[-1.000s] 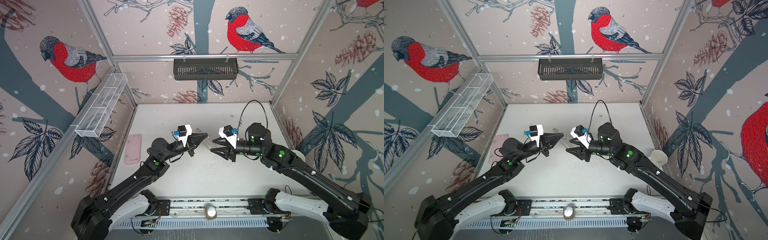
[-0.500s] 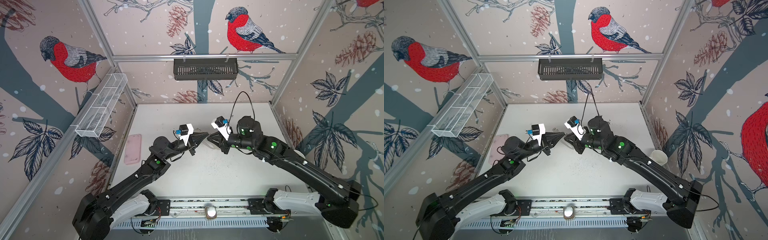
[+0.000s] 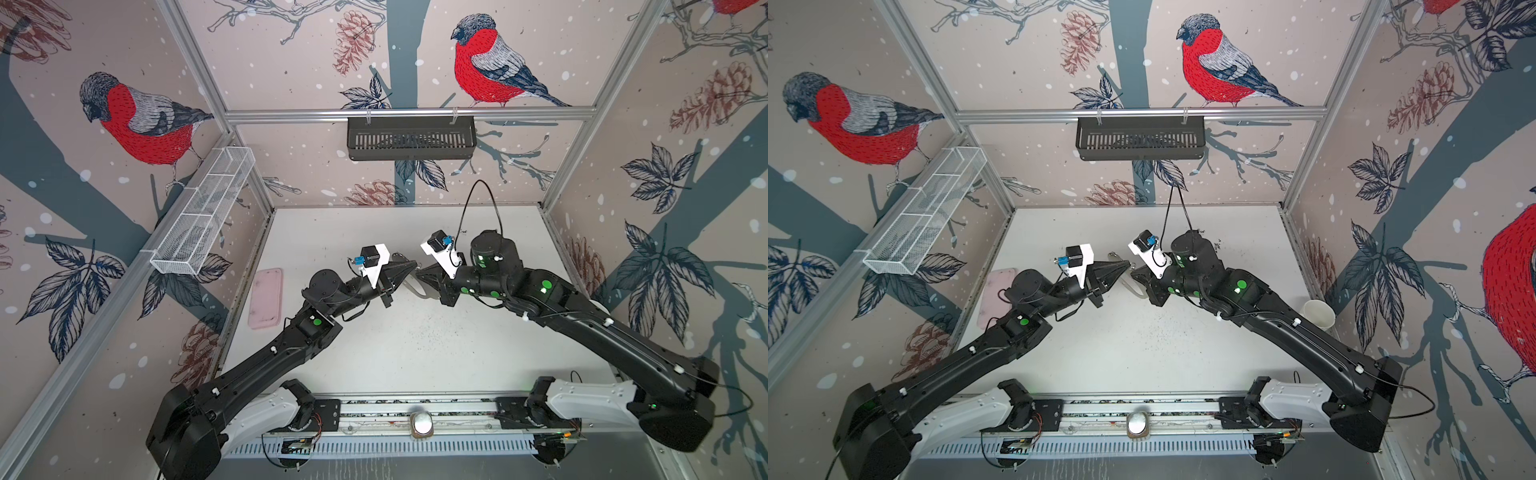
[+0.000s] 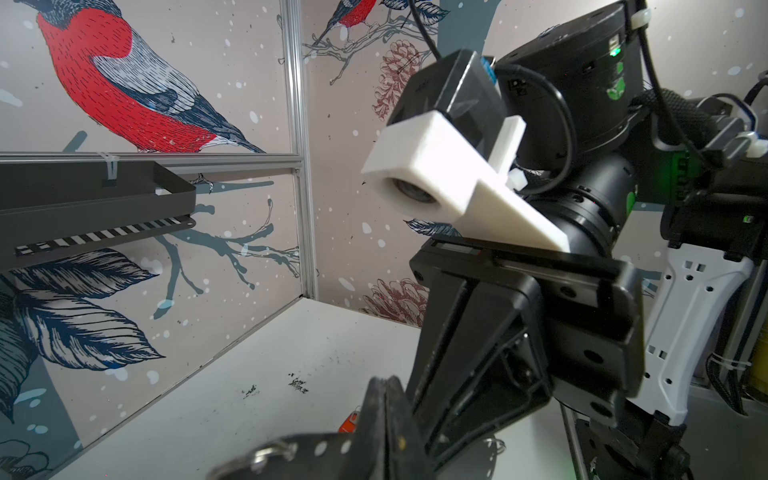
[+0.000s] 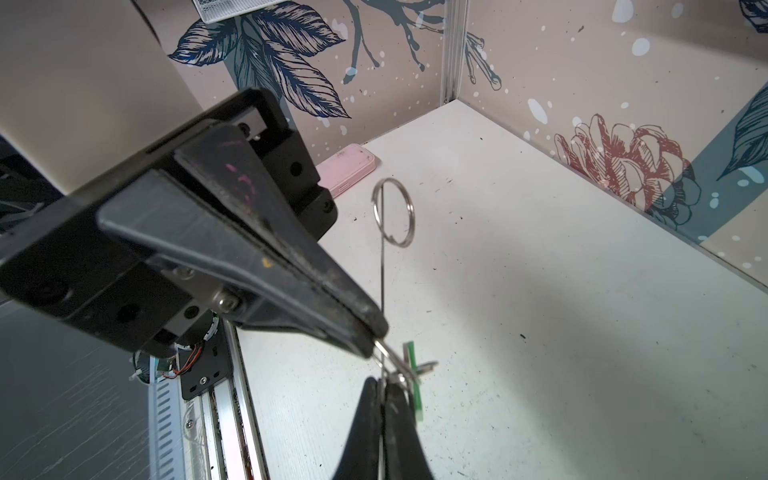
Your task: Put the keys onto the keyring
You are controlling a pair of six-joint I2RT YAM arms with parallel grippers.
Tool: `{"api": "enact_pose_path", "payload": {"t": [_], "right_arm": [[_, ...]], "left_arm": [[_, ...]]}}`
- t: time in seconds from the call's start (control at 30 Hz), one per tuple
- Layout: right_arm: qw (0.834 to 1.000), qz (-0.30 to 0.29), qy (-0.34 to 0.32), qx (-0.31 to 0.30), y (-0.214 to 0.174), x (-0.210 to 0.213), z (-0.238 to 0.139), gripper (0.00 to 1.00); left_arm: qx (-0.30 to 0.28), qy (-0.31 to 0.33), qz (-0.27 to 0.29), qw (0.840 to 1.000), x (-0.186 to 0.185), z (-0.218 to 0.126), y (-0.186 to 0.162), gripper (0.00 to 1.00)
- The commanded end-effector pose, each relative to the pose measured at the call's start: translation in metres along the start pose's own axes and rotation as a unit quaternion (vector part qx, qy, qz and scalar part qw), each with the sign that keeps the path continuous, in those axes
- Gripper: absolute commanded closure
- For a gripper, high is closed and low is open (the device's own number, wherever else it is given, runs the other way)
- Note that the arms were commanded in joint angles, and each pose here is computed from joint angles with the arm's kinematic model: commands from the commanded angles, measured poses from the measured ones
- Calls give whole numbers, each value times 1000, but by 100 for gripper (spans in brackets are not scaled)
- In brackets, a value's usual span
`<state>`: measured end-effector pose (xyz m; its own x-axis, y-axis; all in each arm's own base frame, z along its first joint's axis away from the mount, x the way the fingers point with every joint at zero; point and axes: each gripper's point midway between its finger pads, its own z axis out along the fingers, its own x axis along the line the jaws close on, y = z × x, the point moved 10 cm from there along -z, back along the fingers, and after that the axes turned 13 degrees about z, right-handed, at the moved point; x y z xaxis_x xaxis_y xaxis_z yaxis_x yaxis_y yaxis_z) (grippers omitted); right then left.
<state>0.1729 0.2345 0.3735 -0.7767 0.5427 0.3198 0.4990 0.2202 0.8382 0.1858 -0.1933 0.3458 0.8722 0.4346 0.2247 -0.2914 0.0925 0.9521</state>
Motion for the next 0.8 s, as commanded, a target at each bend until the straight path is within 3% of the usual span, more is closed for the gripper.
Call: {"api": "enact_pose_path", "payload": {"t": [0.0,0.13,0.27,0.47,0.77], "right_arm": [[998,30,-51,-12,6,-6,-3,100],[991,66,-108,-43,14,-13,-5,100],[984,85,-141,-70,17,-19,-2,100],[967,126,-172,-136,25,-25,-1,100],[949,159,-194,-190,27,-31,2,100]], "left_arm": [[-5,57,16,998,7,-4,11,71],[5,113,24,993,11,-14,11,67],[16,120,22,992,10,-18,8,68],[49,77,-13,996,2,-15,-14,74],[83,2,-63,995,-29,7,-45,68]]}}
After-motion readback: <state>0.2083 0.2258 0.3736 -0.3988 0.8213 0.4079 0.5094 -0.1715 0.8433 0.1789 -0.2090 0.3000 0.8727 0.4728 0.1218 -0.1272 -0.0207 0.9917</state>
